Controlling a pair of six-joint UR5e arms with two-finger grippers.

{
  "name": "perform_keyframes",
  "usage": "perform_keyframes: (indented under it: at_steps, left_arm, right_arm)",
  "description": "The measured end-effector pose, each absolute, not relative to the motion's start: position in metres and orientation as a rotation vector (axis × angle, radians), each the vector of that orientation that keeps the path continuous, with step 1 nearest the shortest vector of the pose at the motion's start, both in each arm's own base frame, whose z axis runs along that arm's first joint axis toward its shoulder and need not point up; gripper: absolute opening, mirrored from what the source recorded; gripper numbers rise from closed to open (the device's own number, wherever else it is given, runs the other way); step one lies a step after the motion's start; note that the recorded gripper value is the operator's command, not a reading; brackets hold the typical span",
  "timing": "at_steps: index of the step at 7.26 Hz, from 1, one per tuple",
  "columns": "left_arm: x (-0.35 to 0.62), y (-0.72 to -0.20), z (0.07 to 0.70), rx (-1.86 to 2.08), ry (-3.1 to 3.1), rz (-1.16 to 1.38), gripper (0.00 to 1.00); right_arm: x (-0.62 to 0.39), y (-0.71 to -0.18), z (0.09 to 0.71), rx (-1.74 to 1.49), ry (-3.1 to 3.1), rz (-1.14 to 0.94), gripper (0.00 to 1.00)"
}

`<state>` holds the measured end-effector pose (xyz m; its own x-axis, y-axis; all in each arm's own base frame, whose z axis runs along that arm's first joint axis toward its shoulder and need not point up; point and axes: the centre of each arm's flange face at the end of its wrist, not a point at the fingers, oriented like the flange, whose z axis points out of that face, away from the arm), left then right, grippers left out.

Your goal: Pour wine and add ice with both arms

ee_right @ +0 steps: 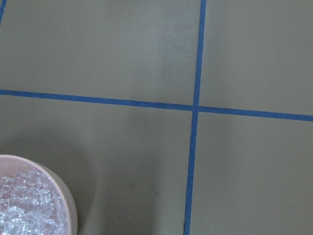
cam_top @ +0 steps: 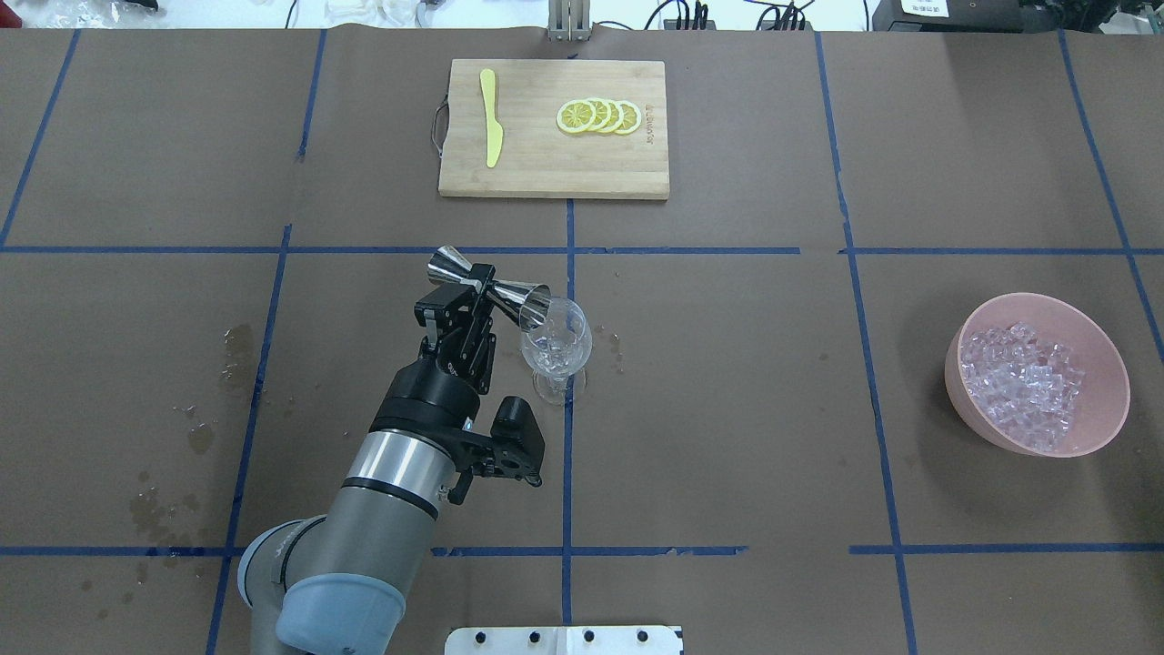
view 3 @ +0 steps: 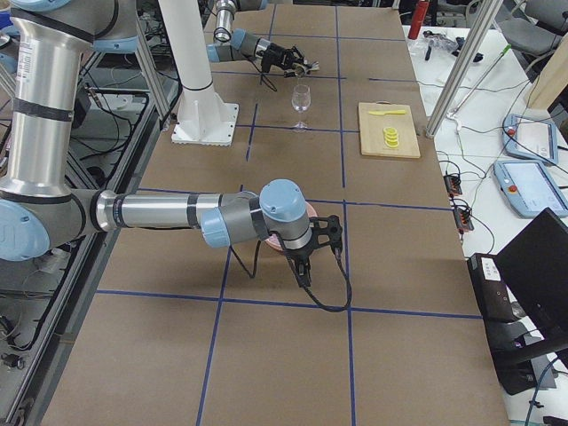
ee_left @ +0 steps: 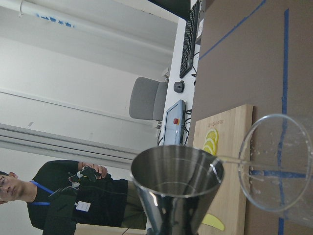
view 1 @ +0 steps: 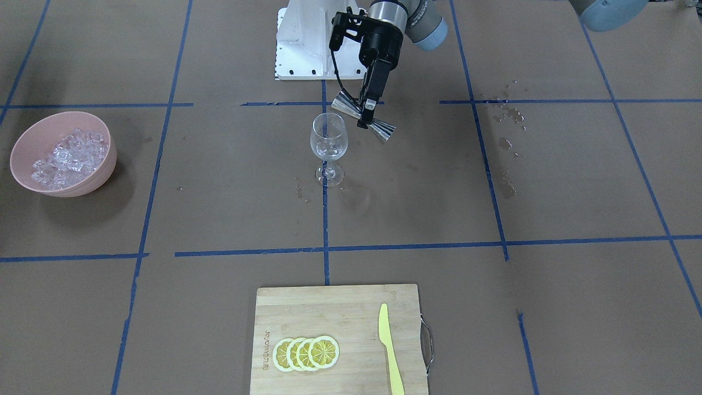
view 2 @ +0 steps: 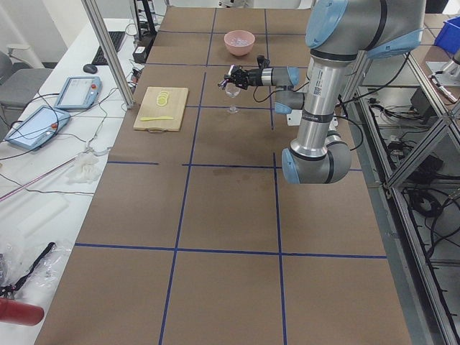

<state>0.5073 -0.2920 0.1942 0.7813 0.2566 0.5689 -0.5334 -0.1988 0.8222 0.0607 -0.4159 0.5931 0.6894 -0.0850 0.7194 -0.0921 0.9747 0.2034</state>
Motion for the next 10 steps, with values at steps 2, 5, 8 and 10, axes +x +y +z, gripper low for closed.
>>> perform_keyframes:
  at_steps: [2,5,8,10]
  left_arm:
    - [0.5069,-0.2944,0.1956,1.618,-0.266,0.757,0.00]
    - [0.5073,-0.2943,0.1952,1.612,-0.365,0.840,0.00]
    - [0.5072,-0.2936,0.1957,1.593,-0.467,0.900,0.00]
    - [0.5057,-0.2934,0.1949,1.593,-0.479,0.895,0.00]
  right_arm:
    - [0.0607,-0.4151,0.5939,0.230,-0.812,0.004,1.00]
    - [0.0607,-0.4136,0.5955,0.227,-0.812,0.005,1.00]
    - [0.0607,-0.4112,0.5969,0.223,-0.812,0.006,1.00]
    - [0.0607,-0.4102,0.5973,0.222,-0.812,0.007,1.00]
